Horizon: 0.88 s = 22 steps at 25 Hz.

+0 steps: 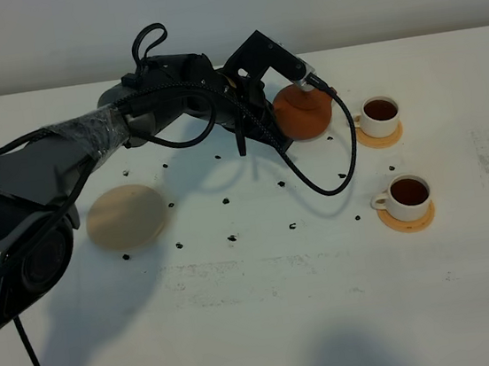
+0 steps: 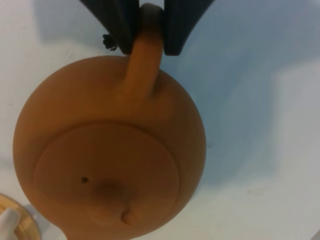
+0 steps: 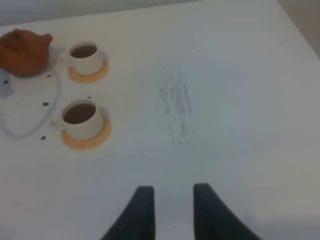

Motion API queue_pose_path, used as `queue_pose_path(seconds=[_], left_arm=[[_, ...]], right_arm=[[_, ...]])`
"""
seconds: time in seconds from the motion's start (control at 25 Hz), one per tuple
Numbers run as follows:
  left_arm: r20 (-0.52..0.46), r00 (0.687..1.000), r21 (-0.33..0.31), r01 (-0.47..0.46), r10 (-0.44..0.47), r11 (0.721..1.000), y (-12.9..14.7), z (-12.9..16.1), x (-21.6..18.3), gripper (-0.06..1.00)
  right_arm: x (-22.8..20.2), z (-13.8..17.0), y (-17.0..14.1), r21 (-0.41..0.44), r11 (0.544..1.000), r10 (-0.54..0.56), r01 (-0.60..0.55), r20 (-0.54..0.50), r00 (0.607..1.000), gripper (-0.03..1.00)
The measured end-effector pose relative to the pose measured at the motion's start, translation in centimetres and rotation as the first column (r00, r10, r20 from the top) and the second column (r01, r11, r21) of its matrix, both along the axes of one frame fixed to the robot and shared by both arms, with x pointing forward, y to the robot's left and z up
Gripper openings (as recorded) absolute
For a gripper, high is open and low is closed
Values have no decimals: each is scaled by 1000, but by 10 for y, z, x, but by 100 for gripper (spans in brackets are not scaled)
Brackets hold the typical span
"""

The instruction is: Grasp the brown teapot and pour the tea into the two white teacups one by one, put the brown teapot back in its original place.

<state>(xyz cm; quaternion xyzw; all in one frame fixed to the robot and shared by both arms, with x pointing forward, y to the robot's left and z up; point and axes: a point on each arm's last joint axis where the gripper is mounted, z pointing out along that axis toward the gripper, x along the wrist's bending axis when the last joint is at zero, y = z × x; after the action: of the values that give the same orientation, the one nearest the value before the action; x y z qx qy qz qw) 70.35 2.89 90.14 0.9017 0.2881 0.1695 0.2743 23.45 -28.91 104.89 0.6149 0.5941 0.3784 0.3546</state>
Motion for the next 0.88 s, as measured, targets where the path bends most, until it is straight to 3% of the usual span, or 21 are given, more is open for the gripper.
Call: queue_pose_path(seconds=[0.36,0.68,0.88], left_arm=[[7,1000,-1,0,0,1000,1,3,0,8],[85,996,-19,-5,7,1000,8,38,-3,8],[96,994,-19,-44,45,999,35,59,-17,8]], right_arm=[[0,0,0,0,1000,0,0,0,1000,22],[0,0,0,0,1000,0,0,0,1000,22],[0,0,0,0,1000,0,0,0,1000,22]])
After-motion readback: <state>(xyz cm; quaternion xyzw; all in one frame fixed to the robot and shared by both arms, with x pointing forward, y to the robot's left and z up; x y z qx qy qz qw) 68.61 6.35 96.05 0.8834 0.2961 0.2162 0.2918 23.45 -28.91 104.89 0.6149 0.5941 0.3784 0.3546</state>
